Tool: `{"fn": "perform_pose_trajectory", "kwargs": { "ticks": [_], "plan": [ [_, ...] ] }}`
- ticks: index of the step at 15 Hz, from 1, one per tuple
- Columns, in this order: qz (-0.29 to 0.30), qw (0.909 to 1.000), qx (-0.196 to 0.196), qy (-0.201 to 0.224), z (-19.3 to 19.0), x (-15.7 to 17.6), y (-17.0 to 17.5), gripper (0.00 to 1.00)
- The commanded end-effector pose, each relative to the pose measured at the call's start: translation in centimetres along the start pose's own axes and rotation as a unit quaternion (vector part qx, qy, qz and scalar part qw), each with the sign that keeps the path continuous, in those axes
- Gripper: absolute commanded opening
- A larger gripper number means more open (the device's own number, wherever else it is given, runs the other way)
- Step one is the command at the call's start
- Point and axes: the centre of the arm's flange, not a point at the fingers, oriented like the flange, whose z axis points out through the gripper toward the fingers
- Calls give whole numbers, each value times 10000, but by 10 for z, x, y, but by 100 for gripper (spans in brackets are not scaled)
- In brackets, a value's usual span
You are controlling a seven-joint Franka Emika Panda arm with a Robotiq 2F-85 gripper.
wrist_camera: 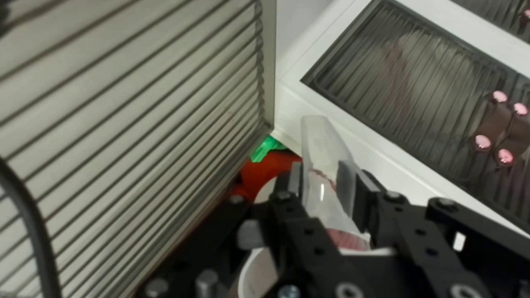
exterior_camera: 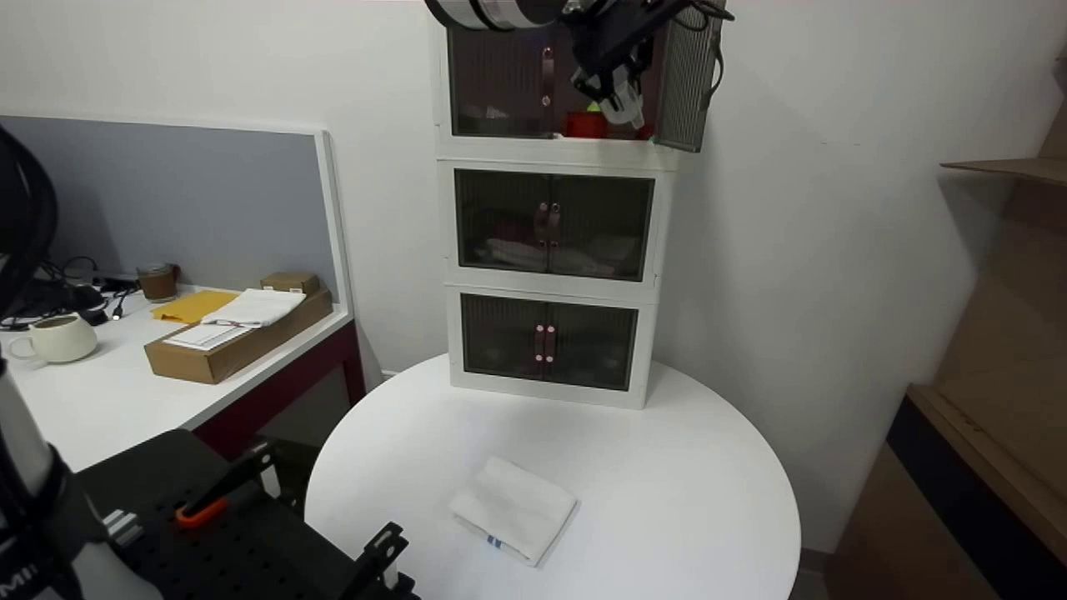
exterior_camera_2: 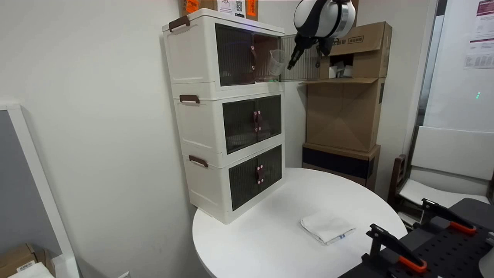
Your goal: Put the clear jug in the open upper cabinet.
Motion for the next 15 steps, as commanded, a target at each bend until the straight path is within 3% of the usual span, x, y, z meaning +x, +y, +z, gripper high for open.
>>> {"fn": "perform_pose_trajectory", "kwargs": {
  "ticks": [1, 9, 15],
  "plan": [
    [283, 9985, -378, 285, 7, 6, -7, 7],
    [265, 9983, -229, 457, 67, 14, -24, 7],
    [241, 9966, -399, 675, 78, 35, -9, 7]
  ]
}}
